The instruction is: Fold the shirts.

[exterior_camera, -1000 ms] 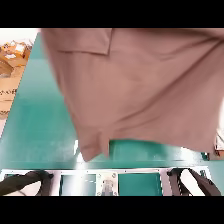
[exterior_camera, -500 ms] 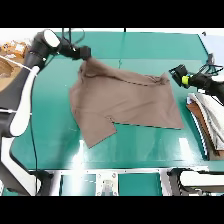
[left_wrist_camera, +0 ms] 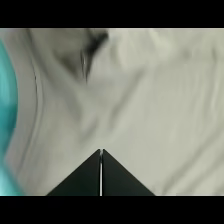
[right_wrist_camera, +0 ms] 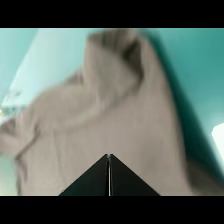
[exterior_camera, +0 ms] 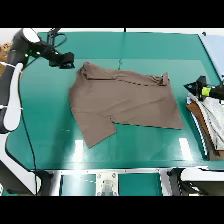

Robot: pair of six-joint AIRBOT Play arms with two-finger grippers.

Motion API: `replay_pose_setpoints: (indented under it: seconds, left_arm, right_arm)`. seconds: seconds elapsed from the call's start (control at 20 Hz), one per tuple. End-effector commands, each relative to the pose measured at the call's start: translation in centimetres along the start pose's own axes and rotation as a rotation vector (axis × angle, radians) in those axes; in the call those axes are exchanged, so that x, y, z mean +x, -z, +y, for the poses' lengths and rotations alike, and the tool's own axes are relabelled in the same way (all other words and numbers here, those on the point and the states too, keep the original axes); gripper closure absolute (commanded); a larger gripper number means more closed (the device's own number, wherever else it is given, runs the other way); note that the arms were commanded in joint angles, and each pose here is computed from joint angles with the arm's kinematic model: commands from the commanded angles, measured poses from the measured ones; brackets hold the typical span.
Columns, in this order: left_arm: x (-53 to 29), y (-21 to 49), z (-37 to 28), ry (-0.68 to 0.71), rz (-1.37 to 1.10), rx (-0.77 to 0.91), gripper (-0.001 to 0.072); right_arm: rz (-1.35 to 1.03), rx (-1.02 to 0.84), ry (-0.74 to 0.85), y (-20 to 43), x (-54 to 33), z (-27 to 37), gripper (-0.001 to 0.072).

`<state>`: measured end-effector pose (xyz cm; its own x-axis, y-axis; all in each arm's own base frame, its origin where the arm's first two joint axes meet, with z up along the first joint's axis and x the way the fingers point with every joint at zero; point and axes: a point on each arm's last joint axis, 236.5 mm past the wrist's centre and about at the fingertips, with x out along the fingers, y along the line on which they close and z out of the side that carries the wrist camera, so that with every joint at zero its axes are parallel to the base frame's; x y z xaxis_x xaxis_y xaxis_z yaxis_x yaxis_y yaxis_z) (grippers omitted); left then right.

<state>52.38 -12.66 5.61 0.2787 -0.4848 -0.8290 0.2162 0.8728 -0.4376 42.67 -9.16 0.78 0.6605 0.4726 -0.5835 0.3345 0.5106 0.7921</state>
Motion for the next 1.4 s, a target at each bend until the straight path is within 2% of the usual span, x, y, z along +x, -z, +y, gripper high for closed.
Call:
replay_pose_setpoints:
  seconds: [0.0,0.2,0.4,0.45,0.5,0.55,0.6,0.9,1.1,1.15,1.2,1.25,1.35]
  left_arm:
    - [-2.7,5.1,0.6,0.004,0.174,-0.021,0.0681]
    - [-4.0,11.5,1.0,0.004,0.206,-0.094,0.0681]
    - [-2.8,20.6,5.6,0.019,0.197,-0.331,0.068]
    - [-2.3,21.3,6.5,0.043,0.171,-0.409,0.0678]
    - [-1.6,21.3,7.1,0.067,0.128,-0.476,0.0629]
    - [-0.9,20.9,7.6,0.086,0.078,-0.511,0.0313]
    - [-0.1,20.5,7.8,0.096,0.034,-0.525,0.0235]
    - [7.5,21.9,4.7,0.149,0.123,-0.531,0.0235]
    - [9.4,22.0,2.5,0.192,0.144,-0.5,0.0237]
    - [9.3,22.1,2.4,0.197,0.15,-0.5,0.0376]
    - [9.2,21.8,2.7,0.192,0.138,-0.483,0.0618]
    - [9.1,21.3,3.0,0.185,0.12,-0.47,0.0671]
    - [8.6,20.5,3.4,0.187,0.105,-0.462,0.068]
  right_arm:
    - [0.078,0.055,0.043,5.5,-2.0,-1.4,0.07]
    - [0.081,0.128,0.283,11.8,-5.9,-6.1,0.07]
    - [0.033,0.198,0.441,16.7,-8.8,-8.7,0.0696]
    - [0.025,0.221,0.441,17.4,-8.8,-8.9,0.0566]
    - [0.024,0.262,0.444,18.0,-8.6,-9.2,0.0347]
    - [0.032,0.294,0.444,18.6,-8.4,-9.5,0.0212]
    - [0.032,0.31,0.444,18.9,-8.1,-9.9,0.0209]
    - [-0.002,0.426,0.371,19.7,-5.1,-11.4,0.0209]
    - [0.044,0.468,0.374,20.4,-3.6,-12.5,0.0209]
    - [0.051,0.488,0.371,20.4,-3.1,-12.7,0.0209]
    - [0.056,0.51,0.365,20.5,-2.4,-12.8,0.0209]
    - [0.061,0.523,0.362,20.5,-1.7,-12.9,0.0209]
    - [0.062,0.51,0.356,20.4,-0.2,-13.1,0.0209]
